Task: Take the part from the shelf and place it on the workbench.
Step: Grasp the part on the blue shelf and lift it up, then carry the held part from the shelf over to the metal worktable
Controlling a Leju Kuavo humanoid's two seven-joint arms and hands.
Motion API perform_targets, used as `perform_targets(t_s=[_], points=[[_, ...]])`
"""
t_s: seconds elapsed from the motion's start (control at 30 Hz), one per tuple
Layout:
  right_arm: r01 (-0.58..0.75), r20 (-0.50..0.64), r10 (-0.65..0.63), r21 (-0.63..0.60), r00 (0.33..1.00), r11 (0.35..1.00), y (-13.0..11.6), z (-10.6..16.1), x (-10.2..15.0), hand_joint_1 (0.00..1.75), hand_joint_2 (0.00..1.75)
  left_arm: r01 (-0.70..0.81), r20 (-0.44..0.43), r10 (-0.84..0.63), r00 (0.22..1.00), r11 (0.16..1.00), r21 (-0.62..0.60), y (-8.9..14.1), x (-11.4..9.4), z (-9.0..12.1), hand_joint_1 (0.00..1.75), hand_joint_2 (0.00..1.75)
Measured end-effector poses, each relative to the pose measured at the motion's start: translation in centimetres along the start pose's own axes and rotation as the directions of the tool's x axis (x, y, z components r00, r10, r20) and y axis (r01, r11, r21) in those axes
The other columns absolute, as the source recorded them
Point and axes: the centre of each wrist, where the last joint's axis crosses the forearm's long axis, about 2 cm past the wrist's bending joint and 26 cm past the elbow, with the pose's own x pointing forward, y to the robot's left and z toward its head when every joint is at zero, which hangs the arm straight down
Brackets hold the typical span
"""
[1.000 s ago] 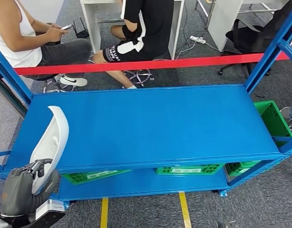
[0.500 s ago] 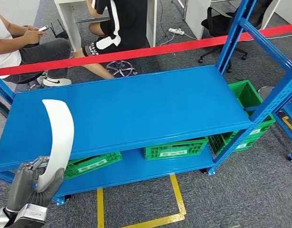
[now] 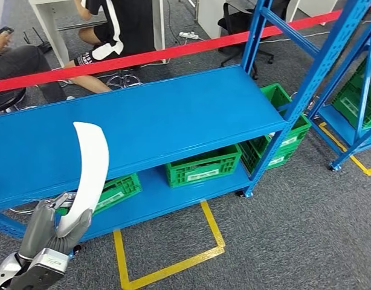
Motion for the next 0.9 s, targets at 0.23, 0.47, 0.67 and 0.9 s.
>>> perform_targets(t_s=[0.23,0.47,0.67,0.9], points=[[0.038,-0.015,-0.039,-0.058,0.999,0.998,-0.2,0.8,-0.2,0.0,0.0,-0.101,0.034,0.102,0.994,0.995,-0.023,-0.3,-0.2,-0.6,1.75,1.75],[0.048,-0.011,-0.049,-0.071,0.999,0.996,-0.2,0.8,-0.1,0.0,0.0,-0.113,0.035,0.115,0.993,0.993,-0.031,-0.4,-0.3,-0.7,1.75,1.75],[0.062,-0.014,-0.063,-0.089,0.998,0.994,-0.2,1.0,-0.2,0.0,0.0,-0.112,0.027,0.113,0.993,0.993,-0.037,-0.7,-0.8,-0.9,1.75,1.75],[0.078,-0.027,-0.082,-0.123,0.996,0.989,-0.1,1.3,-0.4,0.0,0.0,-0.11,0.031,0.111,0.993,0.993,-0.033,-1.1,-1.0,-1.5,1.75,1.75]])
